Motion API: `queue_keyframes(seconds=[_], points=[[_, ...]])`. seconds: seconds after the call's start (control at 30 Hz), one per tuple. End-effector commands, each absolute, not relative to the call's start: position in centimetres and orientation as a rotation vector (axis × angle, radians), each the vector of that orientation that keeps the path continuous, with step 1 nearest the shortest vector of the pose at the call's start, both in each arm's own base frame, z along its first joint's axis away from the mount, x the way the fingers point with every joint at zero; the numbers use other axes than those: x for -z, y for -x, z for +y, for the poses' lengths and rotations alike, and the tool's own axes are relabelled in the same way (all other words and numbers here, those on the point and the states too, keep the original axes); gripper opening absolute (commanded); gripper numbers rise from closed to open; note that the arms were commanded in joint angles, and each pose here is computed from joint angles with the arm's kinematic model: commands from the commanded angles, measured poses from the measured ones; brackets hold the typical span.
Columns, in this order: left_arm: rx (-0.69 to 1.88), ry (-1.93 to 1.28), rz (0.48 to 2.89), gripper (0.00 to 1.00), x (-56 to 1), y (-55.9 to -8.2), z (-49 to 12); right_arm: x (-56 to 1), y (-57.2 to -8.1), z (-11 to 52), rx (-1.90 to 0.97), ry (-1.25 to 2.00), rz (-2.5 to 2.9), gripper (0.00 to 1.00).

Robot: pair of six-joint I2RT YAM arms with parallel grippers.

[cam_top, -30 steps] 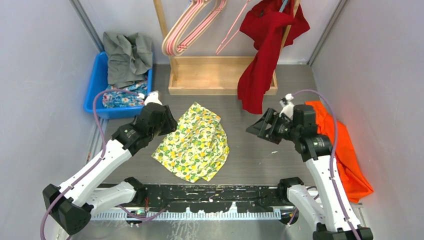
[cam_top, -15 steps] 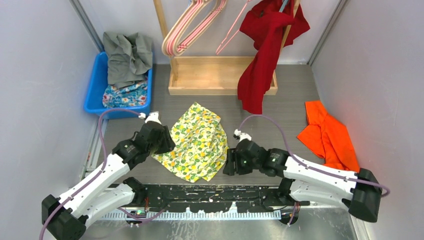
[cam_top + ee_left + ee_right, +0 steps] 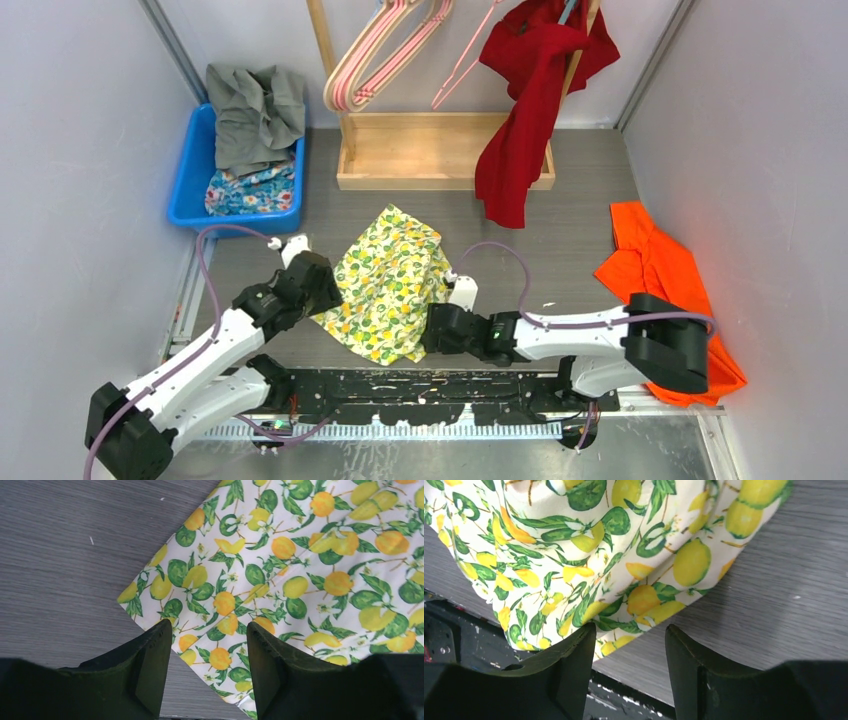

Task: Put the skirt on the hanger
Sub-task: Place the skirt at the center of the board, then flatten out the skirt at the center of the board.

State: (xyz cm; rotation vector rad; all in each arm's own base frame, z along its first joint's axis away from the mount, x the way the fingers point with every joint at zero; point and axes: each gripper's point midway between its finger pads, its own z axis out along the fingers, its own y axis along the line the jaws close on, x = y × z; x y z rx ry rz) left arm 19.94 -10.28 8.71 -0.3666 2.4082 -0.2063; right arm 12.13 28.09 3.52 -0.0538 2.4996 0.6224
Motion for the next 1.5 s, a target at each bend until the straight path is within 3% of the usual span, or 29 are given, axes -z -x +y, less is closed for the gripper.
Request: queue_keyframes(seconds=[0.0, 0.63, 1.23, 1.37, 1.47], points=[[0.094, 0.474, 2.383, 0.58, -7.8, -20.4, -8.7, -5.5, -13.6, 32.0, -0.753, -0.065, 2.381, 0.58], [0.025, 0.53, 2.346, 0.6, -6.3, -20.3, -7.2, -6.0, -11.0, 29.7, -0.776, -0.129, 2.317, 0.52], [0.019, 0.595, 2.399, 0.66, -3.7, -20.7, -6.9, -4.2, -10.1, 32.5, -0.733, -0.061, 2.362, 0.5], [0.036, 0.612, 2.4, 0.63, -3.5, -20.9, -7.1, -3.7, -10.1, 33.1, -0.726, -0.053, 2.372, 0.48], [0.062, 0.617, 2.396, 0.52, -3.2, -21.1, -7.3, -2.8, -9.9, 33.1, -0.732, -0.068, 2.387, 0.46]])
